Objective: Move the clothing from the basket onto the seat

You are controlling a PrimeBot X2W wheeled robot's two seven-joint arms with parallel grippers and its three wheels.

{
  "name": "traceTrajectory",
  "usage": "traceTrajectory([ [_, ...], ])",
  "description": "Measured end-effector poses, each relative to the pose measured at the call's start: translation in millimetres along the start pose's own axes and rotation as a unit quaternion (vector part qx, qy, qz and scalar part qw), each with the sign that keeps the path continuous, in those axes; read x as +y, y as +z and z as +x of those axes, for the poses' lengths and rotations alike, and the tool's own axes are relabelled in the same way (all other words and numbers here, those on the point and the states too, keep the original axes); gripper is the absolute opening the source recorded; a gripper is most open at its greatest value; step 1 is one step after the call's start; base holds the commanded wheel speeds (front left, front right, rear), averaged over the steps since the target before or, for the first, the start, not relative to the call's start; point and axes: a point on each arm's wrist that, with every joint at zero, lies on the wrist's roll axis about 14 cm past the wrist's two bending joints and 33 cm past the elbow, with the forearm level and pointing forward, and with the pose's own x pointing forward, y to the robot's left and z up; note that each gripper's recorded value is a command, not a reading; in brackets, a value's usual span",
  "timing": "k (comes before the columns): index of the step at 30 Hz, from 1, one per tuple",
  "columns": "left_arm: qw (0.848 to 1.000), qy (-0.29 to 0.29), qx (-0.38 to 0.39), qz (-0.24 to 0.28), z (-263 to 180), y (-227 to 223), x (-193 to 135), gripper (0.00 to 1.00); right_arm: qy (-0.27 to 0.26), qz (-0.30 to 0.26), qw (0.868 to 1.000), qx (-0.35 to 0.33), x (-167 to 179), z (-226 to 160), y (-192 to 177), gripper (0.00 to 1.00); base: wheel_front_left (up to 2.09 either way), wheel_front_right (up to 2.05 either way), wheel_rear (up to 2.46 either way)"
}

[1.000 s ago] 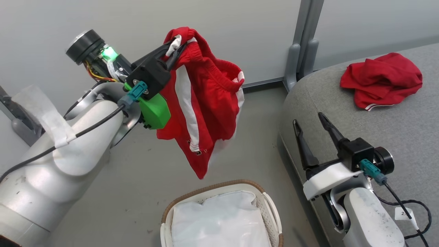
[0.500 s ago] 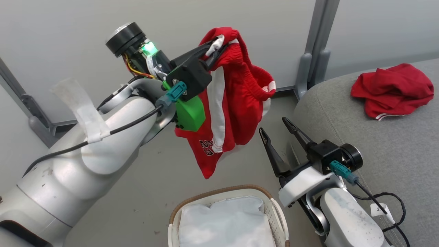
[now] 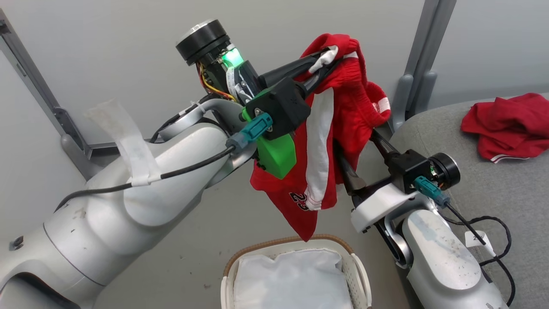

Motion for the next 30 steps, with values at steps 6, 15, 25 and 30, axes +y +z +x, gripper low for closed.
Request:
traceTrajectory([
  [6, 1.0, -0.008, -0.026, -0.016, 1, 13, -7, 0.0, 0.008, -0.01, 1.0, -0.007, 2, 8, 5, 0.0, 0.0, 0.0, 0.0],
  [15, 0.994, 0.04, 0.013, -0.099, -17, -33, -3, 0.18, -0.008, -0.005, 1.0, -0.01, -10, 8, 6, 0.0, 0.0, 0.0, 0.0],
  [25, 0.958, 0.134, 0.069, -0.245, -53, -113, -25, 1.0, -0.049, -0.005, 0.999, -0.012, -39, 7, 3, 0.0, 0.0, 0.0, 0.0],
  [30, 0.93, 0.164, 0.103, -0.312, -71, -144, -52, 1.0, -0.066, -0.009, 0.998, -0.01, -51, 6, 1, 0.0, 0.0, 0.0, 0.0],
])
